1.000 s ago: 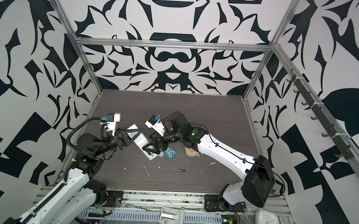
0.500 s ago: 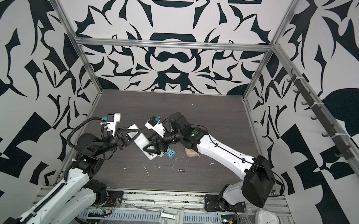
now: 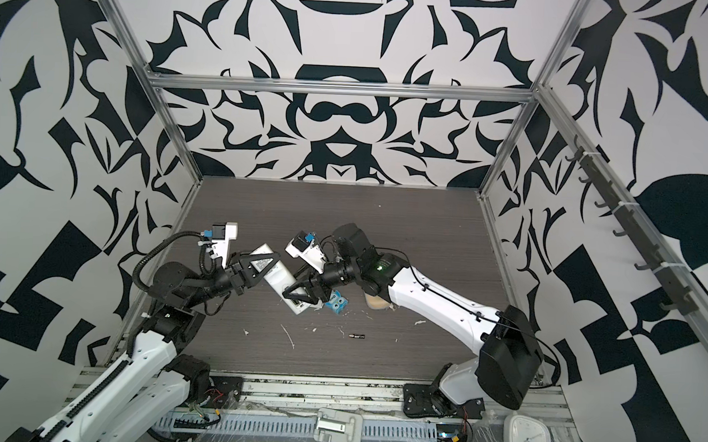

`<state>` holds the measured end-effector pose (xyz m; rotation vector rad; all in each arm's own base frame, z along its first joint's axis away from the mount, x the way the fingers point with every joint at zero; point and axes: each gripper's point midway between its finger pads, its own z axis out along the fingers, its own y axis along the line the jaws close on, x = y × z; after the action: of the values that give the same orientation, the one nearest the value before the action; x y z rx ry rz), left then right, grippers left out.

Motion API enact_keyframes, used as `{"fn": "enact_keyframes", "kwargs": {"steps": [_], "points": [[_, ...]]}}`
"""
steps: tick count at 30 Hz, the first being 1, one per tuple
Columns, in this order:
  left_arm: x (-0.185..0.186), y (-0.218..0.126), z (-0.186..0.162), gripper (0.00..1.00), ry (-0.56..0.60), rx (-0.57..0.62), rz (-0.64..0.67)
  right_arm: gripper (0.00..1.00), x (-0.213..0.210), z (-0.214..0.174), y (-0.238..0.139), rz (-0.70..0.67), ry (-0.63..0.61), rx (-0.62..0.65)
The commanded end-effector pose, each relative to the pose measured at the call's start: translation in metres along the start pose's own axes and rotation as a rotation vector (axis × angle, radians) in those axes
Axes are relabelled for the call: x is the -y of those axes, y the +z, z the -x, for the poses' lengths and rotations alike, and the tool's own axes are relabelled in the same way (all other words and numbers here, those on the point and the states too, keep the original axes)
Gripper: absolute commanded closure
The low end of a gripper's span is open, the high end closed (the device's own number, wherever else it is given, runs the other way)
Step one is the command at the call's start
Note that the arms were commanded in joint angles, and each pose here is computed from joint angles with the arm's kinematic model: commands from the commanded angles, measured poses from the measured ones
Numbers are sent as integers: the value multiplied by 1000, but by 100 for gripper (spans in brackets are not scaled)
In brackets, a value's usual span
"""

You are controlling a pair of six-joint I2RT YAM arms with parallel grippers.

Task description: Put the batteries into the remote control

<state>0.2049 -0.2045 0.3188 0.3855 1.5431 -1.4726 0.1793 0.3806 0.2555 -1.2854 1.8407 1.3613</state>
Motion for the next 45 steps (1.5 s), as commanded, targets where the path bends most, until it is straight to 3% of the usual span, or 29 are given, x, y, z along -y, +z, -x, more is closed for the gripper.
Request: {"fn": "enact_keyframes", "kwargs": {"steps": [1, 5, 13, 16, 27, 35, 42, 45], "points": [[24, 0, 18, 100, 54, 32, -61, 52, 8, 1, 1, -18, -5, 10], [23, 0, 17, 100, 52, 31, -59, 58, 9, -2, 2, -13, -4, 7], [22, 1, 19, 100, 52, 34, -58, 82, 10, -6, 6, 5, 6, -4], [22, 1, 19, 100, 51, 34, -58, 84, 9, -7, 7, 11, 7, -7], [8, 3, 17, 100, 38, 33, -12, 44, 6, -3, 1, -6, -3, 5], [6, 3, 17, 100, 31, 31, -7, 38, -1, -4, -8, -19, -14, 25], [5, 4, 15, 100, 27, 26, -11, 23, -3, -3, -12, -26, -15, 35], [6, 3, 15, 100, 28, 25, -11, 20, -6, -2, -14, -19, -19, 40]]}}
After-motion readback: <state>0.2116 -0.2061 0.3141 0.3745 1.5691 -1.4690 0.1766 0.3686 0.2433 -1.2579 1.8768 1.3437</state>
